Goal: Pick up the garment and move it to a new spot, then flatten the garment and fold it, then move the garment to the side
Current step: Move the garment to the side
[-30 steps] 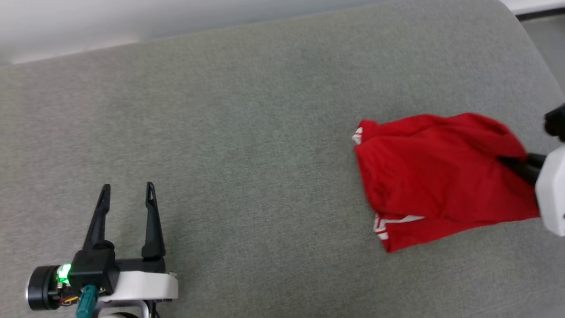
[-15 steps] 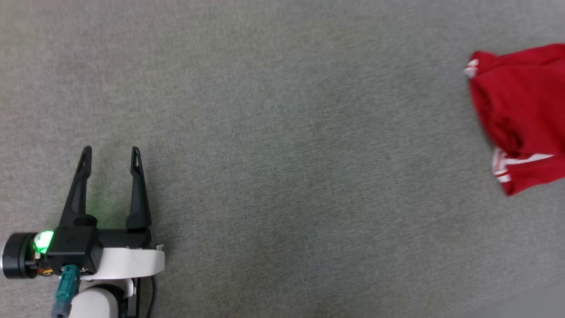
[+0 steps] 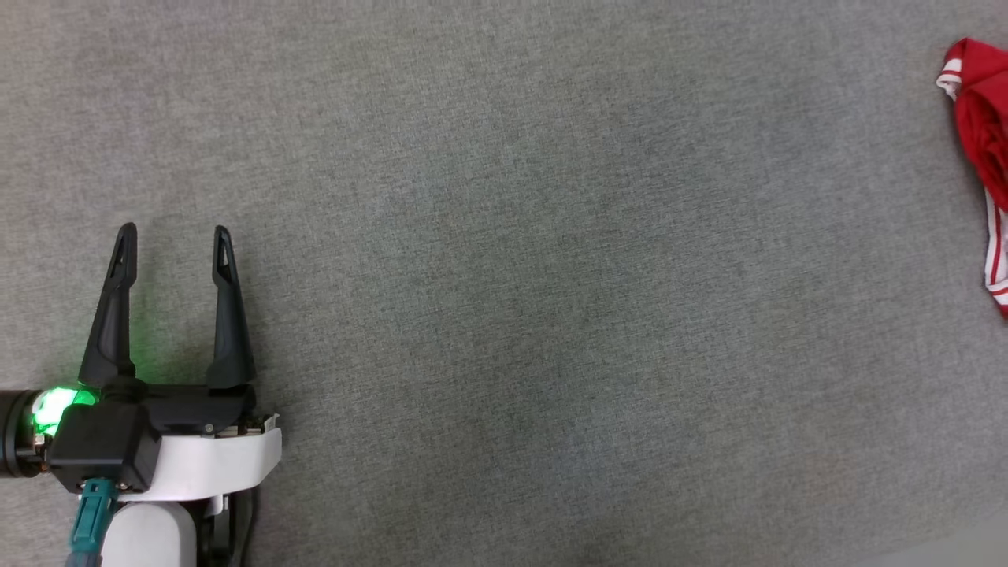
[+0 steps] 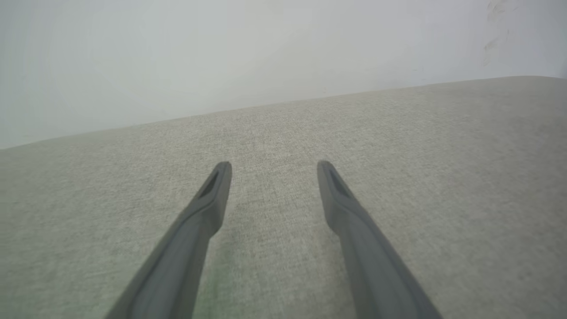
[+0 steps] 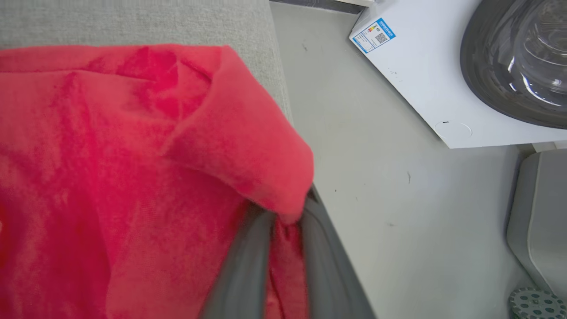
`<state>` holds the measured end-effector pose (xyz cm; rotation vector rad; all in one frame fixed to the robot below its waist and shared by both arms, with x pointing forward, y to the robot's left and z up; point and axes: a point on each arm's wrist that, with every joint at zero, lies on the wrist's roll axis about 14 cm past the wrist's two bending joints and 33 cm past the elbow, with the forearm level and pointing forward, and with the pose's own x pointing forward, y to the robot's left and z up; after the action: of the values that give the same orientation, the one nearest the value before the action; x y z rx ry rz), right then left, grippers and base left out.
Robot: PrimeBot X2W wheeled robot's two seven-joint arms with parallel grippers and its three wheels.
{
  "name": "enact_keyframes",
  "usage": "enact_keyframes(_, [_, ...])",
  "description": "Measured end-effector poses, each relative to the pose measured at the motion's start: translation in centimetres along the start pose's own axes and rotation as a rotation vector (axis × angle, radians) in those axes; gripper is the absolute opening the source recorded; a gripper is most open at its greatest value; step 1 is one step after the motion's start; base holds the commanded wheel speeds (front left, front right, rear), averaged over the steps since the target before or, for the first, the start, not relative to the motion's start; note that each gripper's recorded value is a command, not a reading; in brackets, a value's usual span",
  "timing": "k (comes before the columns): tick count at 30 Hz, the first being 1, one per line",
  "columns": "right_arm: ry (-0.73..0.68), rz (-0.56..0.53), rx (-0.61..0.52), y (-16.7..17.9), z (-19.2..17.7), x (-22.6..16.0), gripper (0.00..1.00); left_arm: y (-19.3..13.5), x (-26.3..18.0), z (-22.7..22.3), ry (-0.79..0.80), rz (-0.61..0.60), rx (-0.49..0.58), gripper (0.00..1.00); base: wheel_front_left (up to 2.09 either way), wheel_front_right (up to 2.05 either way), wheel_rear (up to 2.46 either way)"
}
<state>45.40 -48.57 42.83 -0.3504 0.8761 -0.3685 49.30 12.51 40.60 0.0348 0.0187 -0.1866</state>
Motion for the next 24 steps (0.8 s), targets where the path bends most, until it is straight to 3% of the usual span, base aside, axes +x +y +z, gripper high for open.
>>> enact_keyframes(1, [-0.011,-0.004,0.013,-0.1,0.1,0.0,0.43,0.1,0.0,0.2,-0.002,0.005,0.002,1.0,0.0,0.0,0.0])
enact_keyframes(2, [-0.026,-0.011,0.016,-0.3,0.2,-0.1,1.0,0.1,-0.1,0.3,-0.005,0.007,0.003,1.0,0.0,0.0,0.0])
enact_keyframes(7, [-0.168,-0.053,0.004,-1.9,2.7,-1.7,1.0,0.0,-0.7,1.9,-0.025,0.022,-0.006,1.0,0.0,0.0,0.0])
enact_keyframes(13, [-0.585,-0.094,-0.015,-3.3,10.6,-6.9,1.0,0.2,-2.6,4.5,-0.054,0.051,-0.014,1.0,0.0,0.0,0.0])
enact_keyframes(18, [-0.922,-0.045,0.033,-0.8,15.9,-12.5,1.0,0.4,-4.6,6.7,-0.085,0.076,-0.015,1.0,0.0,0.0,0.0])
enact_keyframes(24, [-1.167,0.108,0.114,6.0,17.8,-18.3,1.0,1.2,-7.4,9.0,-0.119,0.123,-0.023,1.0,0.0,0.0,0.0])
